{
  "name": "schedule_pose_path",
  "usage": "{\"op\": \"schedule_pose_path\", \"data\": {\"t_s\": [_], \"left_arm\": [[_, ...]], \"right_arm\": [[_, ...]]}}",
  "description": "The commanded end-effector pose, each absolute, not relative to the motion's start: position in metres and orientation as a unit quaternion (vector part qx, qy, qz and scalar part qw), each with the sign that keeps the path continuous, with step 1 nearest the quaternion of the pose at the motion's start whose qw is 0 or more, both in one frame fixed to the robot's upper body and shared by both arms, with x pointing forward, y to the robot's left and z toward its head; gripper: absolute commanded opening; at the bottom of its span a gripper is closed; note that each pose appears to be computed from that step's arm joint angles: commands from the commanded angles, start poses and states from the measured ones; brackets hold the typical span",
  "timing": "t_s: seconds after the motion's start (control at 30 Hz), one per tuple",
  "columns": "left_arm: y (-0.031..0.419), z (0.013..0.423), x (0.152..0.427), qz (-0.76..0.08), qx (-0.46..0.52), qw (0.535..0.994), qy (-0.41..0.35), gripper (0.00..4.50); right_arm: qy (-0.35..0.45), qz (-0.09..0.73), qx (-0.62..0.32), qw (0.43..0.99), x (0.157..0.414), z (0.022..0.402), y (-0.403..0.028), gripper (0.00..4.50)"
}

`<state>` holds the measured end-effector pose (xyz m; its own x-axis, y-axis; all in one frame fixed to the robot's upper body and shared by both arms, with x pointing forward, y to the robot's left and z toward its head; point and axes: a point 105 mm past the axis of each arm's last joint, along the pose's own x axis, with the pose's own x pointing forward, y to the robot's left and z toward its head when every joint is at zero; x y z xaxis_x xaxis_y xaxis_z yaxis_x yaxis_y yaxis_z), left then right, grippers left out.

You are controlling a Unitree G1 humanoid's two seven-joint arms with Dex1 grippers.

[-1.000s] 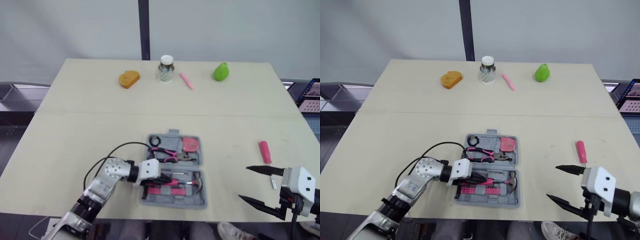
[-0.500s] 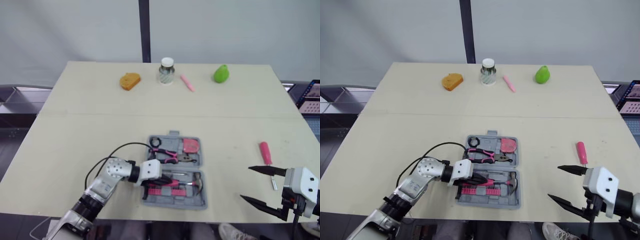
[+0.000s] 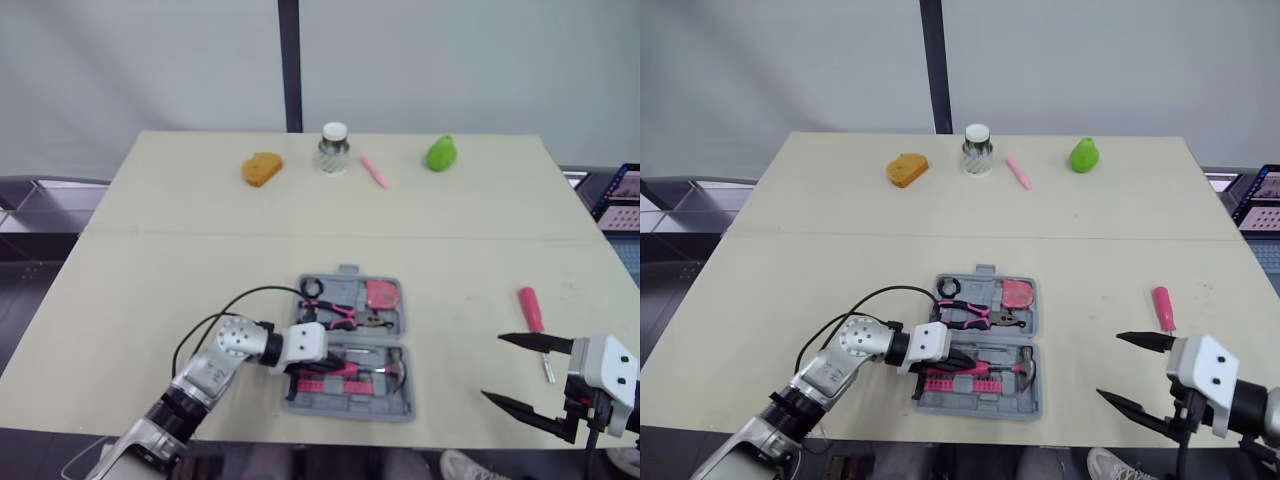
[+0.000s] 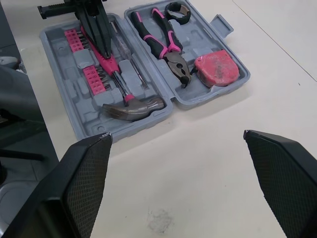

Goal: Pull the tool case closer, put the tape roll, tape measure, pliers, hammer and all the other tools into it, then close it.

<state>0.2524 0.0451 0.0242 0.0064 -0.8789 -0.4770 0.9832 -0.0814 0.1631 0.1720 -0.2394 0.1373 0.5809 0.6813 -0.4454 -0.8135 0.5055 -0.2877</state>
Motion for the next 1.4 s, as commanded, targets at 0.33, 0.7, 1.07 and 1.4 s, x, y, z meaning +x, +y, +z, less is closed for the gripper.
{"op": "schedule_pose_path", "data": {"t_s": [0.33,0.7,1.07,1.4], "left_arm": [[0.073,-0.044,0.228,-0.681,0.272,0.629,0.258,0.08],[0.061,0.05,0.261,-0.66,0.166,0.728,0.085,0.08],[0.113,0.134,0.275,-0.601,0.089,0.794,-0.013,0.08],[0.197,0.108,0.22,-0.529,0.106,0.841,0.04,4.44]], "right_arm": [[0.119,0.432,-0.251,0.858,0.172,0.149,-0.238,4.5],[0.111,0.435,-0.248,0.858,0.18,0.146,-0.235,4.5],[0.104,0.454,-0.235,0.853,0.194,0.141,-0.227,4.5],[0.114,0.461,-0.195,0.858,0.187,0.12,-0.214,4.5]]}}
